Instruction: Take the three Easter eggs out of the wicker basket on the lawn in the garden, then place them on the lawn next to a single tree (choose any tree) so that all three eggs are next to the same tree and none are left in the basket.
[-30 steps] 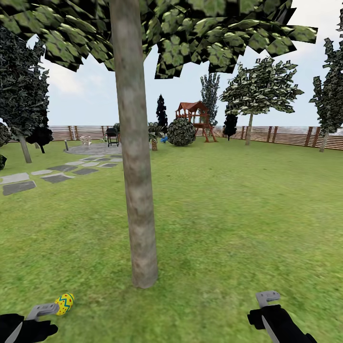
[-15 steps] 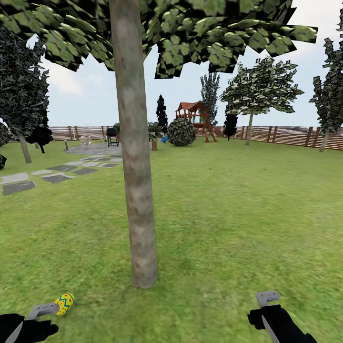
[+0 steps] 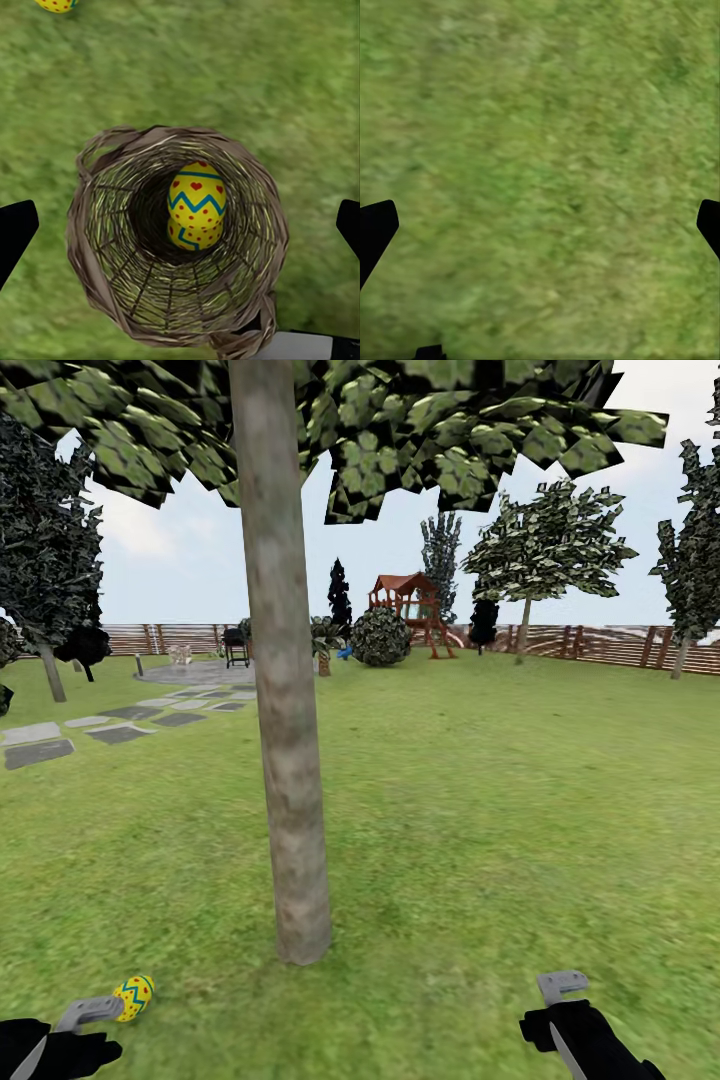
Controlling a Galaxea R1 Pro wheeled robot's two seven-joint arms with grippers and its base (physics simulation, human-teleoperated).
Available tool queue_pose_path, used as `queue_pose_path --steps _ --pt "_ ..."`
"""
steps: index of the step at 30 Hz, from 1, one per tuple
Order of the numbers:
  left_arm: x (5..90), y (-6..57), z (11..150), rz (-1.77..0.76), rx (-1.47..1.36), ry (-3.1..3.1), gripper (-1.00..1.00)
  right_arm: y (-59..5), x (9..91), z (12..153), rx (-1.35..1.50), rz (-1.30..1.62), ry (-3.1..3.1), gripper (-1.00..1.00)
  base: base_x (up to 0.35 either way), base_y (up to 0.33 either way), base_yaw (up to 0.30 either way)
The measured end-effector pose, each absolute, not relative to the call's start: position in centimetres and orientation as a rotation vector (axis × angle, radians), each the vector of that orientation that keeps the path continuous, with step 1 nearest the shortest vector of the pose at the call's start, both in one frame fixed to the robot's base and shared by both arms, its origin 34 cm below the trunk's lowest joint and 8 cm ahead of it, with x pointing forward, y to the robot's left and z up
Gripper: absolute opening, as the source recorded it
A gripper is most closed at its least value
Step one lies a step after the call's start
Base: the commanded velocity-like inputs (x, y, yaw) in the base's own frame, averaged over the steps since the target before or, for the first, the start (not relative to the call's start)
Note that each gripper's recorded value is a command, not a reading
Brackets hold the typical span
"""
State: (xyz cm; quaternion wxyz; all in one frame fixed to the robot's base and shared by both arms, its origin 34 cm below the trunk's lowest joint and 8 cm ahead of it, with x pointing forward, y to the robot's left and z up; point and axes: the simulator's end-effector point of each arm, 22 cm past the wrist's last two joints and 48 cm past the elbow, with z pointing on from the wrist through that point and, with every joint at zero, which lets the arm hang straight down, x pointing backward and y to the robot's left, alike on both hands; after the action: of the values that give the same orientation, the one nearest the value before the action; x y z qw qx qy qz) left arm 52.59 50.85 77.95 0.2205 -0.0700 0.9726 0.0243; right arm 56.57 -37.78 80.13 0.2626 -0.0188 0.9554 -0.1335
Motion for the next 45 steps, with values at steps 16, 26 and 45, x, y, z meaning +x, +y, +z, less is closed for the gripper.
queue_pose_path --steps 16,26,45 --pt "53.3 49.7 76.0 0.045 -0.186 2.692 1.0 -37.8 57.1 78.6 -0.05 -0.361 2.584 1.0 0.0 0.0 0.0" --pt "53.6 49.6 74.9 0.044 -0.187 2.689 1.0 -37.8 57.3 77.5 -0.051 -0.361 2.583 1.0 0.0 0.0 0.0" --pt "54.0 49.6 72.7 0.041 -0.191 2.687 1.0 -37.8 57.7 75.2 -0.05 -0.361 2.583 1.0 -0.189 0.017 0.0"
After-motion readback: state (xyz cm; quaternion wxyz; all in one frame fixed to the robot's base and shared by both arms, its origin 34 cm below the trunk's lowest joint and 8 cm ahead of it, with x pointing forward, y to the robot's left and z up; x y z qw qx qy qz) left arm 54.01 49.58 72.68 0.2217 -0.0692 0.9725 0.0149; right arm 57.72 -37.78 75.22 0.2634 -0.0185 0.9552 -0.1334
